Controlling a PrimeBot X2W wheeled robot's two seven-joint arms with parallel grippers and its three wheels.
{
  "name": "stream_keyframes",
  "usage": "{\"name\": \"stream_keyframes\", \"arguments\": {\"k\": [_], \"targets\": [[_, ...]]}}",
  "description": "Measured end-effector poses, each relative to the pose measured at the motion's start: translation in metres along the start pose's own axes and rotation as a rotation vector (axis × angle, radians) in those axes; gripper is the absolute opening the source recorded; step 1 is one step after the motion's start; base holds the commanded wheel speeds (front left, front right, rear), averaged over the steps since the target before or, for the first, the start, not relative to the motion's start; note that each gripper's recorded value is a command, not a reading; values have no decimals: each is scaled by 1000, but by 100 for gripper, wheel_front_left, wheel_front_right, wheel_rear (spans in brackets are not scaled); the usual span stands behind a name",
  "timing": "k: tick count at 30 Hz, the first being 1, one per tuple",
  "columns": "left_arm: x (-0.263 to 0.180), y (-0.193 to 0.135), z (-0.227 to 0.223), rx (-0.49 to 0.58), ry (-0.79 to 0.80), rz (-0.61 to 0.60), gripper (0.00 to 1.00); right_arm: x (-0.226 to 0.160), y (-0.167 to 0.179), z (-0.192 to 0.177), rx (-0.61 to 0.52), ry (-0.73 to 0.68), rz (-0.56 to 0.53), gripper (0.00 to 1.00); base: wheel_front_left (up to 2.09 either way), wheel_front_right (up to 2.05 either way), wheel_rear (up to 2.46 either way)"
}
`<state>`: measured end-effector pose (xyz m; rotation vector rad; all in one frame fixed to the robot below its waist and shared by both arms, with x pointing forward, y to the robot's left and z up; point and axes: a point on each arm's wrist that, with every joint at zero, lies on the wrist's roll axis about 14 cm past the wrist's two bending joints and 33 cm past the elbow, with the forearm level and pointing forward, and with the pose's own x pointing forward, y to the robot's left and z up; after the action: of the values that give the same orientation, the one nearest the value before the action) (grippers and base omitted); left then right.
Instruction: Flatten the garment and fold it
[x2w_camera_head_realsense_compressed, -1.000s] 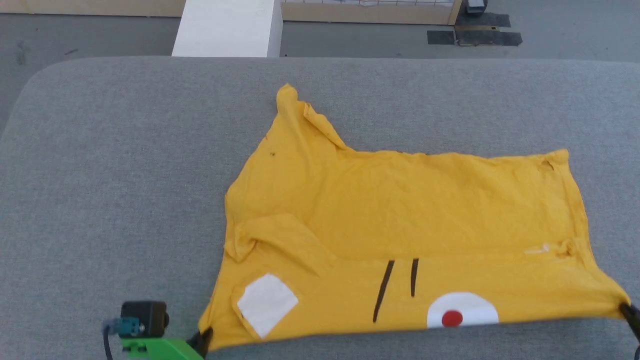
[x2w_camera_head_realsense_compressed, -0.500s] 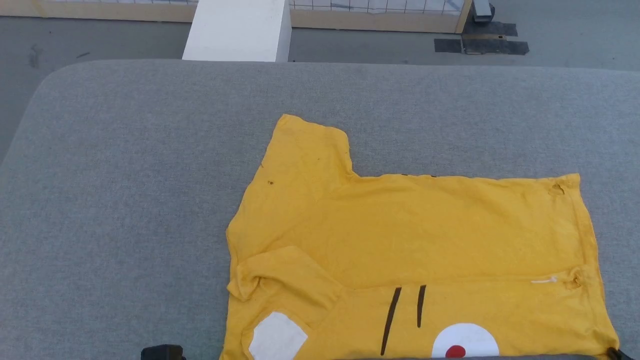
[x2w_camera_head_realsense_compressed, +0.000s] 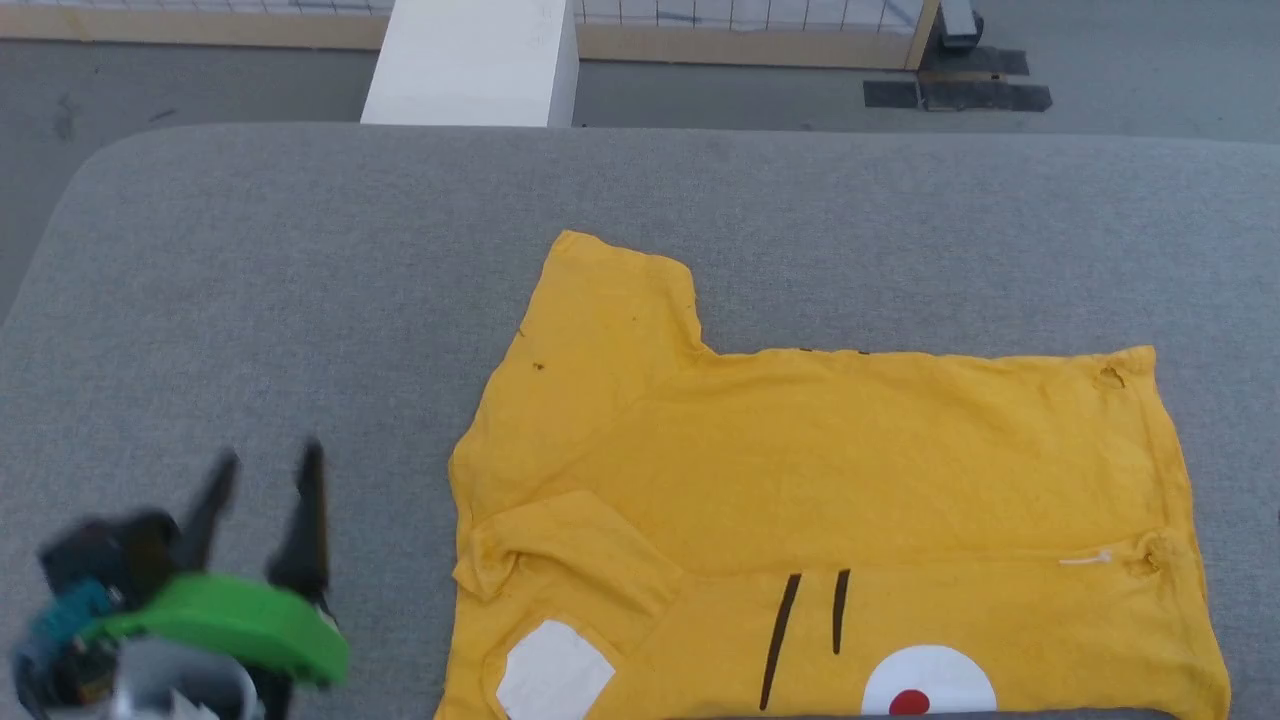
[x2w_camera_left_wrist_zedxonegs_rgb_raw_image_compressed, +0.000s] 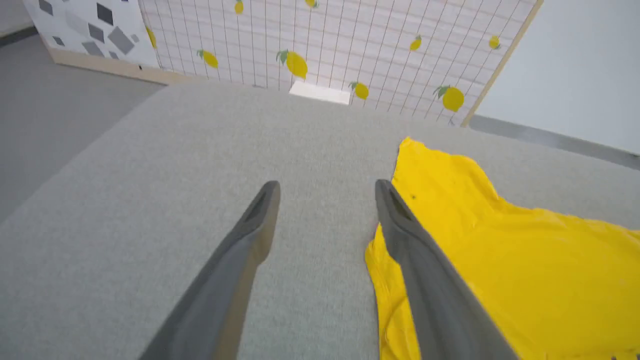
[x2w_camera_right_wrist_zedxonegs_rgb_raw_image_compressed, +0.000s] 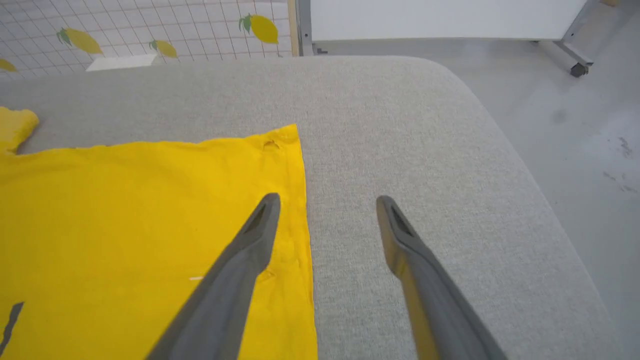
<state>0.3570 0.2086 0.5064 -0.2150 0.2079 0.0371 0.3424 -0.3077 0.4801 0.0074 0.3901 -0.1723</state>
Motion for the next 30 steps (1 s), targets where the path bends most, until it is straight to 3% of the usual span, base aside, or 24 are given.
{"name": "stream_keyframes", "arguments": {"k": [5,9,14,21,26,30], "targets": [[40,-21,89,192,-260,-75,100,11,22,12,-2,-67,38,100,0,0,0],[84,-55,110,333,-247,-198,100,25,35,15,-10,-75,72,100,0,0,0],[144,-96,116,432,-168,-323,100,46,42,12,-30,-60,97,100,0,0,0],[215,-122,56,508,86,-409,100,74,48,-6,-41,-10,116,100,0,0,0],[238,-111,-25,527,367,-425,100,87,45,-26,-43,45,110,100,0,0,0],[245,-104,-67,526,504,-423,100,91,37,-38,-54,78,91,100,0,0,0]]}}
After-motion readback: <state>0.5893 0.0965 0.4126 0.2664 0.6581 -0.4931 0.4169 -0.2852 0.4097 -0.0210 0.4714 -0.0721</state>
